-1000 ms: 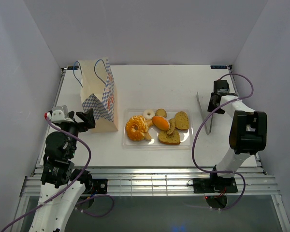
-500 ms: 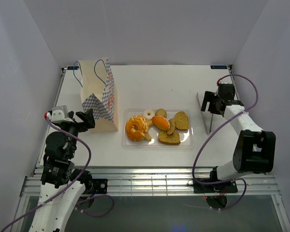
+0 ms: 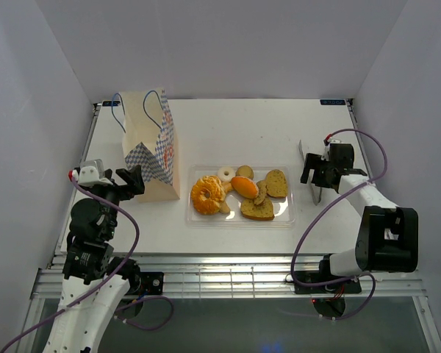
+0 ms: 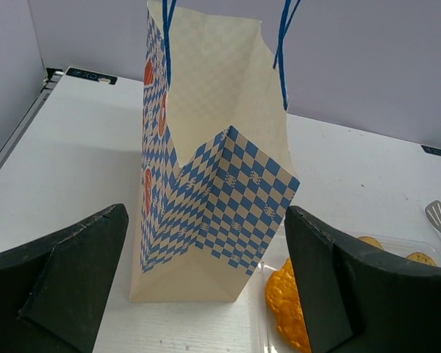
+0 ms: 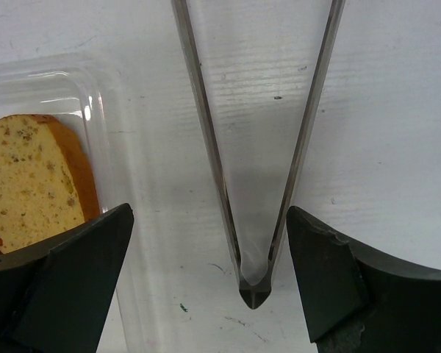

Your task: Place the fake bread into the paper bag

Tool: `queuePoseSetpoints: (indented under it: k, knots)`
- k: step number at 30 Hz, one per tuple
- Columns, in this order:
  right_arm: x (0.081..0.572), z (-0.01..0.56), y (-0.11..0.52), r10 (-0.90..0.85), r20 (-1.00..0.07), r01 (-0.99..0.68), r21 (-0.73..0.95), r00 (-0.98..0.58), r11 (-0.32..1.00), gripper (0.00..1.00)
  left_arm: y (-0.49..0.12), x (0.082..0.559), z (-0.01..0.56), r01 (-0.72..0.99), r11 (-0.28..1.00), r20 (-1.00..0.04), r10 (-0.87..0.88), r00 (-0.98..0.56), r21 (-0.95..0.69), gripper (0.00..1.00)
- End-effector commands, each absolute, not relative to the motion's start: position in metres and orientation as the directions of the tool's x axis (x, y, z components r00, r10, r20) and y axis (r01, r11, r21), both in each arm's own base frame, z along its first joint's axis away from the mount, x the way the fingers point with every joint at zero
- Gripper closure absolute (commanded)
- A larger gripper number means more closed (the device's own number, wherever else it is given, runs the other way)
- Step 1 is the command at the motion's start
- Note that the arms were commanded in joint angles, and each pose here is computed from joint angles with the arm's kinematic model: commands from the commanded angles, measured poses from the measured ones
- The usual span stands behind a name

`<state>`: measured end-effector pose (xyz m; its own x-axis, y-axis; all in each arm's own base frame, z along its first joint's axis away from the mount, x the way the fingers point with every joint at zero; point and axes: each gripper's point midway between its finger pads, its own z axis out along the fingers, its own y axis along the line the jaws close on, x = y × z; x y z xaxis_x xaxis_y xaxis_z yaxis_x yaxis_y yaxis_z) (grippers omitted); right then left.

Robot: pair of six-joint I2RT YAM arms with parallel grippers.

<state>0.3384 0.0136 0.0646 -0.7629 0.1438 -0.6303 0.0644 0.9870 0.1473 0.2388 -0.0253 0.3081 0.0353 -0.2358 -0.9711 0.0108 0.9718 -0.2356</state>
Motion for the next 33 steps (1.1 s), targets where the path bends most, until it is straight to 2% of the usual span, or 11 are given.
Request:
queuePoseSetpoints:
  k: [1, 7, 16, 27, 33]
  knots:
    - [0.344, 0.058, 0.006, 0.148, -0.639, 0.097, 0.115, -0.755, 0.989, 0.10, -0.025, 0.242, 0.301, -0.003, 0.973, -0.973, -0.230, 0.015, -0.230, 0.02]
    - [0.350, 0.062, -0.005, 0.159, -0.648, 0.144, 0.077, -0.745, 0.987, 0.10, -0.027, 0.242, 0.301, 0.007, 0.973, -0.973, -0.230, 0.011, -0.230, 0.02]
    - [0.362, 0.042, -0.007, 0.152, -0.605, 0.149, 0.055, -0.781, 0.987, 0.10, -0.027, 0.243, 0.302, 0.009, 0.974, -0.973, -0.228, 0.012, -0.228, 0.02]
    - [0.392, 0.040, -0.010, 0.148, -0.629, 0.151, 0.049, -0.763, 0.987, 0.10, -0.028, 0.242, 0.301, 0.013, 0.974, -0.974, -0.227, 0.010, -0.226, 0.02]
    - [0.391, 0.031, -0.005, 0.145, -0.617, 0.124, 0.076, -0.774, 0.989, 0.00, -0.026, 0.243, 0.302, 0.004, 0.975, -0.975, -0.224, 0.012, -0.224, 0.02]
